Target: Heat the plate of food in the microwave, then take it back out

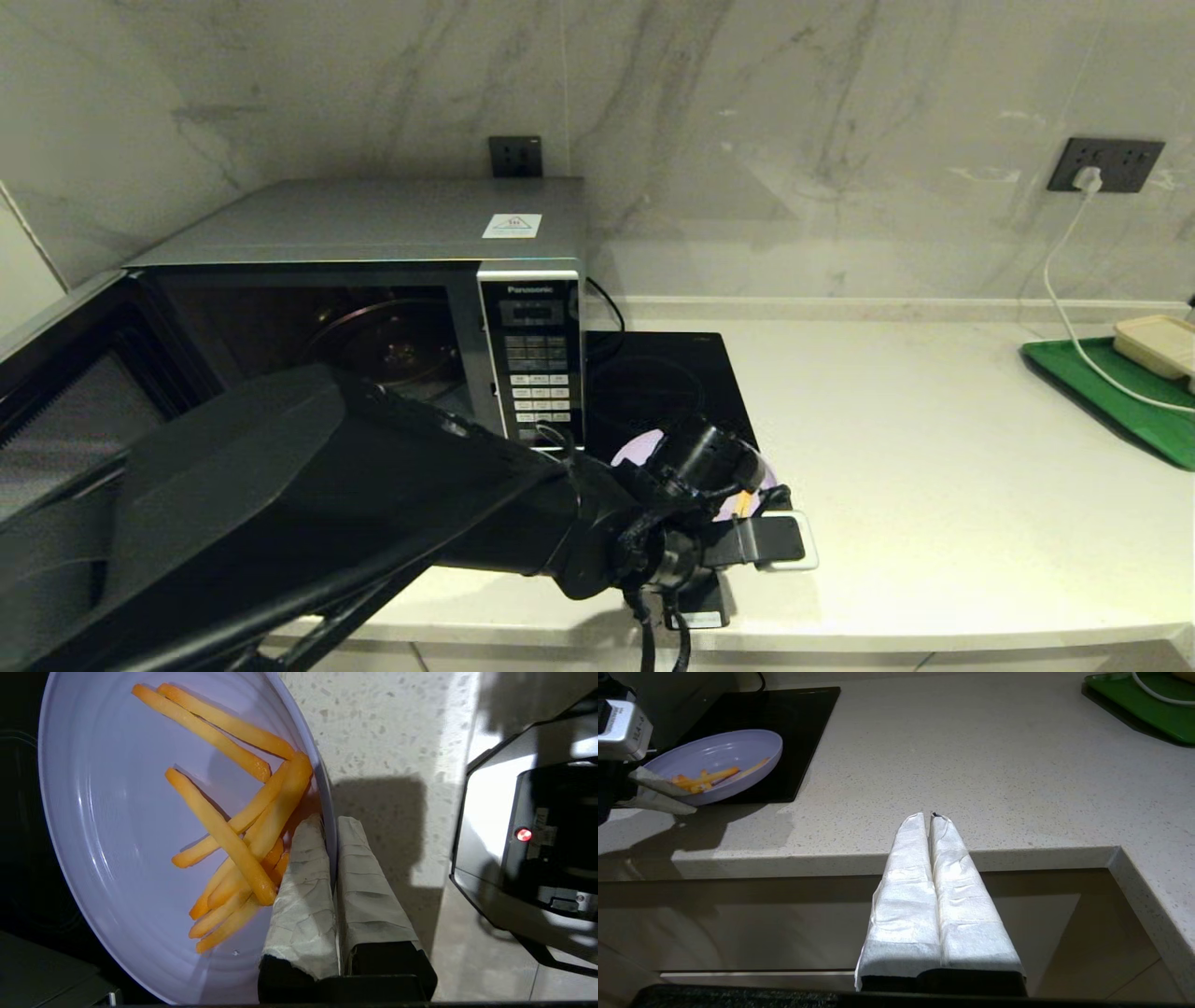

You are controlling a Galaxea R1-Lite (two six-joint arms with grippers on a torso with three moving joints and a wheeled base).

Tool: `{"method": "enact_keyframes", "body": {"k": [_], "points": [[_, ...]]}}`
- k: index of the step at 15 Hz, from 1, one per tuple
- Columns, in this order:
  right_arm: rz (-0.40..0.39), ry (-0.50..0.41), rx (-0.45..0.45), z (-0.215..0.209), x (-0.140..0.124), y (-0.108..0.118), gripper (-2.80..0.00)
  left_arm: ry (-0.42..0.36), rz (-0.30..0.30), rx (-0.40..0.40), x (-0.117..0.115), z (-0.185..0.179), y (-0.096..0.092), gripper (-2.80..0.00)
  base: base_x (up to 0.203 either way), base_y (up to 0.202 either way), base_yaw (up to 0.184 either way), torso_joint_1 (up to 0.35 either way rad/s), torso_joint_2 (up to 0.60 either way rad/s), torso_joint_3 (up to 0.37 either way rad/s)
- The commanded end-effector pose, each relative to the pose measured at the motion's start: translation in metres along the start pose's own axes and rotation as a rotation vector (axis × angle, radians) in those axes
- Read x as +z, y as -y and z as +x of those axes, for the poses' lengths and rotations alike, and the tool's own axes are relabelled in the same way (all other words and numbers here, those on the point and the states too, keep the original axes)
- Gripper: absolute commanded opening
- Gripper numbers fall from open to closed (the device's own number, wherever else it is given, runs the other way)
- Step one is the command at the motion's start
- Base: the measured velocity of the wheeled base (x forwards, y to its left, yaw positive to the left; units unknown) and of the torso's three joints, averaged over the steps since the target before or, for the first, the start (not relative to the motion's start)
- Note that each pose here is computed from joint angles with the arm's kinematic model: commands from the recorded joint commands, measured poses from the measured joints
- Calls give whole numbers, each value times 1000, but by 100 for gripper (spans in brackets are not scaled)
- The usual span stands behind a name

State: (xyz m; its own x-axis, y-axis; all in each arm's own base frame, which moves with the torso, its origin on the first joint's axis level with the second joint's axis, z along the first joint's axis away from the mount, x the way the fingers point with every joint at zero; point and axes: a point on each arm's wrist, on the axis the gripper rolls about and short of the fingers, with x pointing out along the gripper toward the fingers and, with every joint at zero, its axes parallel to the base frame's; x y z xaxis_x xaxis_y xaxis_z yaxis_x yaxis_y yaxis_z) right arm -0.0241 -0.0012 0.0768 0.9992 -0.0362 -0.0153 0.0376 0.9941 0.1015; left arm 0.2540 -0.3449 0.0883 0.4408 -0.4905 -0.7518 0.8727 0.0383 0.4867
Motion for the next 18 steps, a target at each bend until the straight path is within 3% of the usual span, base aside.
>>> {"method": "enact_keyframes", "body": {"k": [1, 7, 8, 14, 18], "points": [[0, 0, -1, 0, 0, 0, -280, -27, 3, -14, -7, 13, 2, -280, 0, 0, 0, 0, 0, 0], [0, 0, -1, 0, 0, 0, -280, -63, -5, -27, -18, 19, -1, -280, 0, 0, 0, 0, 0, 0], [0, 0, -1, 0, 0, 0, -280, -59, -9, -24, -17, 18, -2, 0, 0, 0, 0, 0, 0, 0], [0, 1, 0, 0, 0, 0, -280, -36, -12, -1, -11, -2, -7, 0, 0, 0, 0, 0, 0, 0], [0, 0, -1, 0, 0, 0, -280, -24, -2, 1, -5, -36, -6, 0, 0, 0, 0, 0, 0, 0]]}}
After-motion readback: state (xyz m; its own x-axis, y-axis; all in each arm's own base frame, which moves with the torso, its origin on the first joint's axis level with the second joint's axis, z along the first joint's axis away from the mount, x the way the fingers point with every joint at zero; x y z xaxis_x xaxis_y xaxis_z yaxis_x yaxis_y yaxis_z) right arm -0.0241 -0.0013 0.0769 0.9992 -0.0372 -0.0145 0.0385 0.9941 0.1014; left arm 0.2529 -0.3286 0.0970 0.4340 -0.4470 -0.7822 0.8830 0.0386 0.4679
